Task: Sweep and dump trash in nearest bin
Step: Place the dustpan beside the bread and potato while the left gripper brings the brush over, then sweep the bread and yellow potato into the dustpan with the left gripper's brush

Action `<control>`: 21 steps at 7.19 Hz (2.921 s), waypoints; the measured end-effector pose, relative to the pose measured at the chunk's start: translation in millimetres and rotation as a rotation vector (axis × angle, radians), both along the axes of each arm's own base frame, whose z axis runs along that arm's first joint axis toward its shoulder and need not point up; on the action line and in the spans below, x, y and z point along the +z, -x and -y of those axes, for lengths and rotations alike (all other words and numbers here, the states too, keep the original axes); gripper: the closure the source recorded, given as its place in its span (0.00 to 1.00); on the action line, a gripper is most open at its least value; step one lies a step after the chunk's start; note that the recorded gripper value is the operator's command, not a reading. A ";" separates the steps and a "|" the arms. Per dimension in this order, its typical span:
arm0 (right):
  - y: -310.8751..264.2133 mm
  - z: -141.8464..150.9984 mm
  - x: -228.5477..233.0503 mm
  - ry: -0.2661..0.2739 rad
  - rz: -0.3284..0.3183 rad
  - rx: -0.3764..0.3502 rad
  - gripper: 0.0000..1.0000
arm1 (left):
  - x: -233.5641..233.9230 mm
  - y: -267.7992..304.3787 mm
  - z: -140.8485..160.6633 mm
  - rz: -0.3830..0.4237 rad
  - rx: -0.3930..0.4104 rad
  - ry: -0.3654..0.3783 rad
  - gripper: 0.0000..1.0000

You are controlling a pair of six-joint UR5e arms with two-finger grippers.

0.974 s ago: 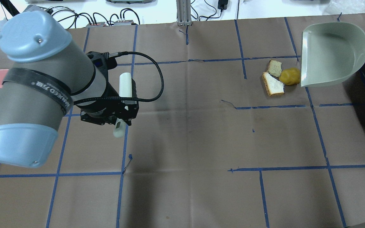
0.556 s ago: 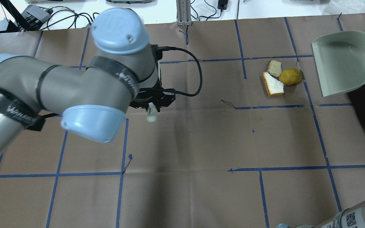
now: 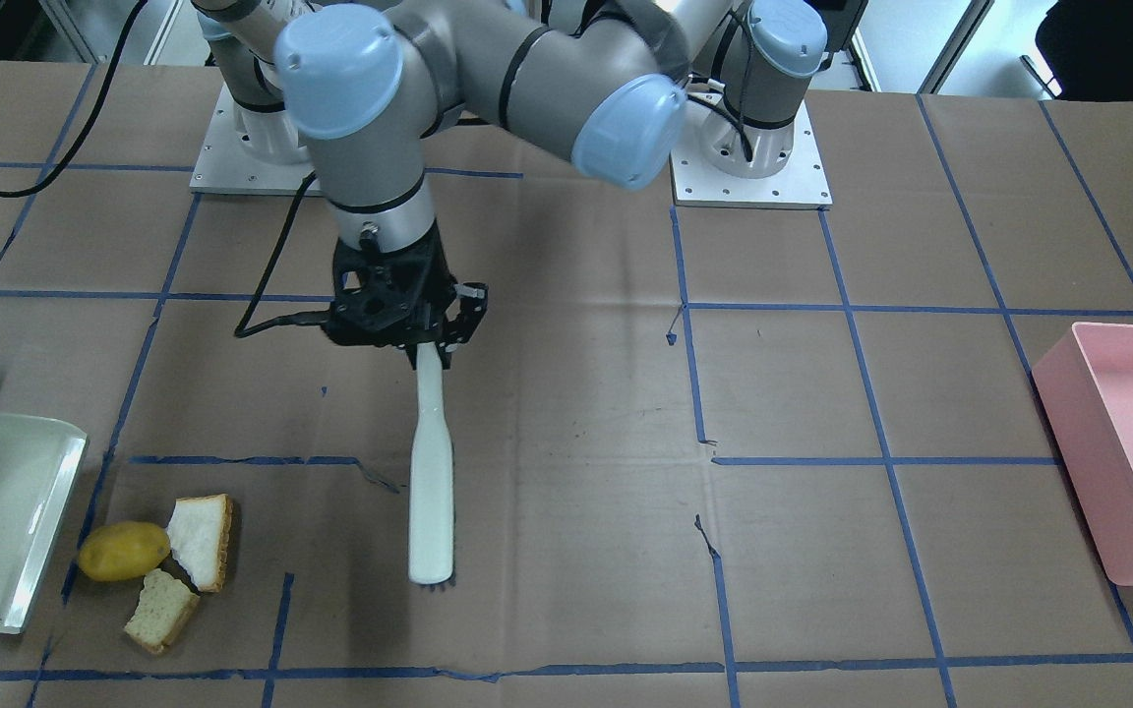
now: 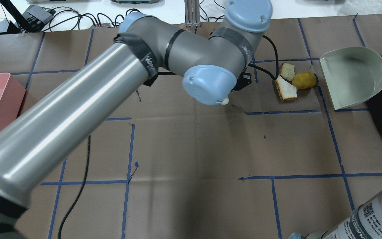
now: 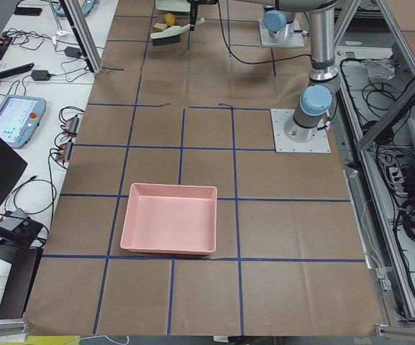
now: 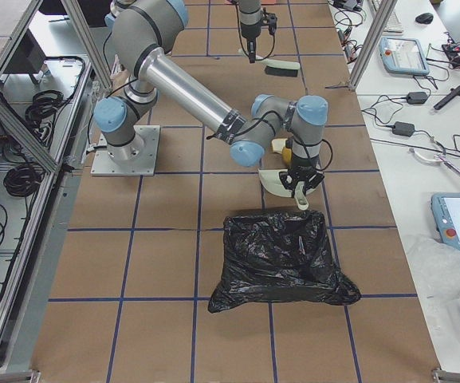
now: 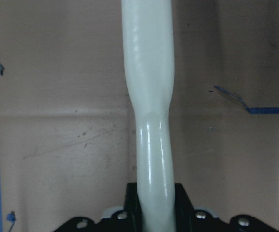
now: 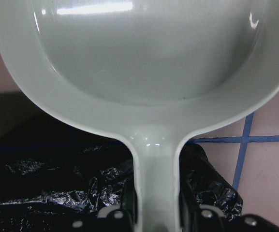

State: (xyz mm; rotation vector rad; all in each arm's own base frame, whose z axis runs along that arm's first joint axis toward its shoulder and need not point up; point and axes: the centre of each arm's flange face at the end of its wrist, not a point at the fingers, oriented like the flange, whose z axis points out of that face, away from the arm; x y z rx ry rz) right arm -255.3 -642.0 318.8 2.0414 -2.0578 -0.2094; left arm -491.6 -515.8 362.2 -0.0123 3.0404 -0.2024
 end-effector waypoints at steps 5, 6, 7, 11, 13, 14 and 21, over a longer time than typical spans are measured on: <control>-3.4 10.1 -27.2 0.010 0.044 0.000 1.00 | -77.5 137.8 36.7 0.026 -0.072 0.104 1.00; -6.4 12.0 -34.9 0.002 0.055 0.004 1.00 | -89.2 142.7 38.7 0.026 -0.074 0.104 1.00; -8.3 14.3 -44.4 -0.007 0.066 0.007 1.00 | -99.9 148.5 36.7 0.021 -0.080 0.093 1.00; -12.2 18.0 -54.1 -0.014 0.083 0.012 1.00 | -126.9 183.8 8.7 -0.002 -0.127 0.056 1.00; -14.3 18.5 -53.2 -0.014 0.083 0.015 1.00 | -133.5 199.1 -5.8 -0.039 -0.149 0.022 1.00; -16.1 19.2 -52.5 -0.013 0.082 0.018 1.00 | -137.4 206.5 -9.1 -0.078 -0.154 0.003 1.00; -20.1 19.9 -49.3 -0.011 0.078 0.024 1.00 | -121.2 260.4 -18.4 -0.484 -0.190 -0.106 1.00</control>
